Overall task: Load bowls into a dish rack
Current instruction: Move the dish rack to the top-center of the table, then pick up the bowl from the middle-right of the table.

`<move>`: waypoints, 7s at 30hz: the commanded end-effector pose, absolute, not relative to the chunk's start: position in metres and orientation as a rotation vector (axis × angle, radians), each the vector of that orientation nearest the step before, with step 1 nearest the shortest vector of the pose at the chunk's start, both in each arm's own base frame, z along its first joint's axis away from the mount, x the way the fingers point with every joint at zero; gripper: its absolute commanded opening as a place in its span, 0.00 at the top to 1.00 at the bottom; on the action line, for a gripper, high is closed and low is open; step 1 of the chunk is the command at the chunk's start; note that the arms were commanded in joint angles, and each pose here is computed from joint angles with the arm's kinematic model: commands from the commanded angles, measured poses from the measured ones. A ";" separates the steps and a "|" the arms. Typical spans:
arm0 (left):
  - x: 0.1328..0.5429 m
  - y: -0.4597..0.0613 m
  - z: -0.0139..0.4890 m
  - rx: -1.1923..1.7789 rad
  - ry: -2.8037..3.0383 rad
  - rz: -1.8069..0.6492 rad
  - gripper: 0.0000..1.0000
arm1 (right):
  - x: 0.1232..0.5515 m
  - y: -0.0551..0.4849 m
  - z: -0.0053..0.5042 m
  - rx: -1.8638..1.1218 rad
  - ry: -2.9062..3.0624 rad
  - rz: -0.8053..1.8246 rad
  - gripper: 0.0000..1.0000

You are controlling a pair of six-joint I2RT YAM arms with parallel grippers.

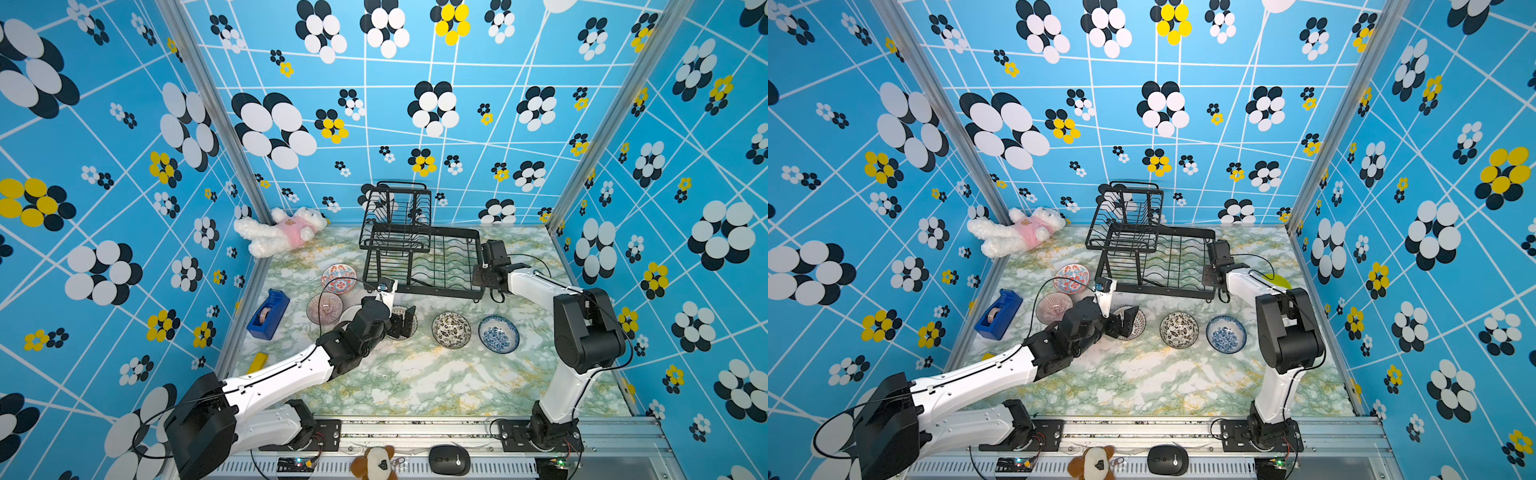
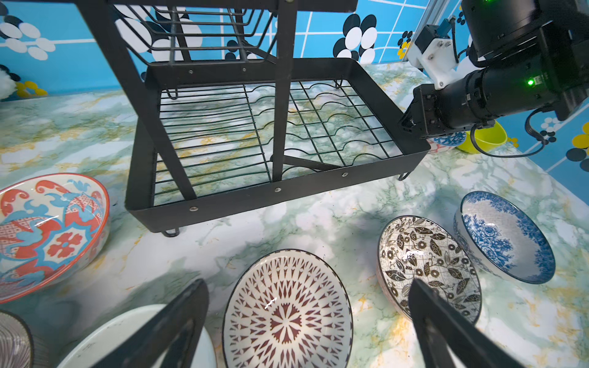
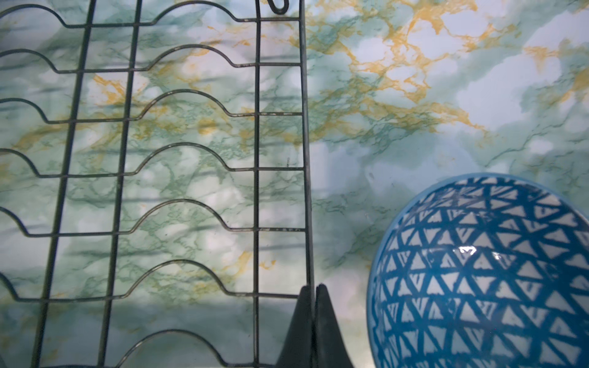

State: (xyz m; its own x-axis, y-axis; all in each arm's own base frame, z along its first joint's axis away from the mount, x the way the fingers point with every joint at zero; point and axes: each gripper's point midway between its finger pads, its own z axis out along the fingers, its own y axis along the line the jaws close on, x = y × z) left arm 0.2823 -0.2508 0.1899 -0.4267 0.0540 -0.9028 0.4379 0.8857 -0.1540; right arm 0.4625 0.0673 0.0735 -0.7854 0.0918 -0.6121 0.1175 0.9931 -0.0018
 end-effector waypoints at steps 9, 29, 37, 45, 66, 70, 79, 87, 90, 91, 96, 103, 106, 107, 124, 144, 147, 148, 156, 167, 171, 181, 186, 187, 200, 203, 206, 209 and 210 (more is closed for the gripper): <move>0.284 -0.249 0.208 0.417 1.948 -0.341 0.01 | 0.476 0.045 0.088 0.177 2.479 -0.143 0.85; 0.279 -0.300 0.236 0.530 1.861 -0.204 0.01 | 0.399 0.052 0.161 0.362 2.278 0.180 0.01; 0.268 -0.338 0.226 0.504 1.923 -0.482 0.01 | 0.325 0.025 0.122 0.489 2.392 0.059 0.14; 0.259 -0.381 0.205 0.542 1.975 -0.671 0.01 | 0.265 0.015 0.082 0.619 2.475 0.056 0.30; 0.250 -0.402 0.191 0.523 2.021 -0.818 0.01 | 0.259 0.020 0.045 0.690 2.477 0.143 0.85; 0.251 -0.407 0.200 0.531 2.007 -0.831 0.01 | 0.263 0.018 0.060 0.644 2.447 0.125 1.00; 0.260 -0.418 0.227 0.512 1.969 -0.839 0.01 | 0.285 0.013 0.142 0.527 2.243 0.126 1.00; 0.280 -0.428 0.259 0.402 1.931 -0.840 0.00 | 0.318 0.028 0.215 0.408 2.029 0.153 1.00; 0.282 -0.436 0.262 0.375 1.951 -0.874 0.01 | 0.325 0.042 0.232 0.342 1.971 0.136 1.00; 0.284 -0.437 0.261 0.350 1.962 -0.890 0.01 | 0.327 0.045 0.235 0.333 1.961 0.132 1.00; 0.292 -0.438 0.258 0.250 1.974 -0.980 0.07 | 0.333 0.056 0.245 0.326 1.912 0.157 1.00; 0.304 -0.440 0.242 0.158 2.016 -1.017 0.18 | 0.330 0.058 0.266 0.336 1.825 0.204 1.00; 0.311 -0.446 0.237 0.132 2.024 -1.053 0.23 | 0.327 0.061 0.274 0.328 1.798 0.239 1.00; 0.313 -0.449 0.235 0.134 2.024 -1.066 0.24 | 0.326 0.062 0.274 0.328 1.796 0.251 1.00; 0.331 -0.481 0.237 0.149 2.016 -1.279 0.99 | 0.325 0.068 0.256 0.331 1.790 0.282 1.00; 0.360 -0.461 0.276 0.047 1.832 -1.029 1.00 | 0.323 0.064 0.267 0.576 1.889 0.426 0.43; 0.369 -0.458 0.275 0.016 1.803 -0.970 1.00 | 0.323 0.066 0.276 0.624 1.886 0.518 0.31; 0.371 -0.459 0.276 0.013 1.796 -0.955 1.00 | 0.323 0.065 0.280 0.644 1.877 0.551 0.27; 0.378 -0.477 0.278 0.066 1.695 -0.798 1.00 | 0.320 0.044 0.312 0.842 1.775 0.661 0.01; 0.382 -0.493 0.268 0.150 1.637 -0.632 1.00 | 0.330 0.048 0.316 1.149 1.615 0.985 0.00; 0.383 -0.495 0.265 0.172 1.626 -0.590 1.00 | 0.335 0.053 0.305 1.247 1.567 1.089 0.01; 0.368 -0.504 0.268 0.218 1.574 -0.558 1.00 | 0.351 0.057 0.296 1.352 1.452 1.199 0.10; 0.361 -0.504 0.273 0.228 1.546 -0.548 1.00 | 0.366 0.054 0.302 1.385 1.373 1.229 0.36; 0.359 -0.504 0.274 0.230 1.540 -0.545 1.00 | 0.367 0.052 0.304 1.390 1.359 1.224 0.42; 0.342 -0.499 0.286 0.252 1.489 -0.511 0.97 | 0.380 0.052 0.314 1.295 1.275 1.289 1.00; 0.341 -0.500 0.287 0.272 1.502 -0.518 0.76 | 0.379 0.045 0.320 1.222 1.238 1.300 1.00; 0.338 -0.498 0.288 0.298 1.522 -0.520 0.60 | 0.377 0.040 0.329 1.143 1.231 1.302 1.00; 0.334 -0.495 0.287 0.314 1.548 -0.529 0.39 | 0.380 0.028 0.340 1.074 1.232 1.279 1.00; 0.332 -0.494 0.286 0.325 1.558 -0.530 0.34 | 0.381 0.027 0.343 1.050 1.232 1.285 1.00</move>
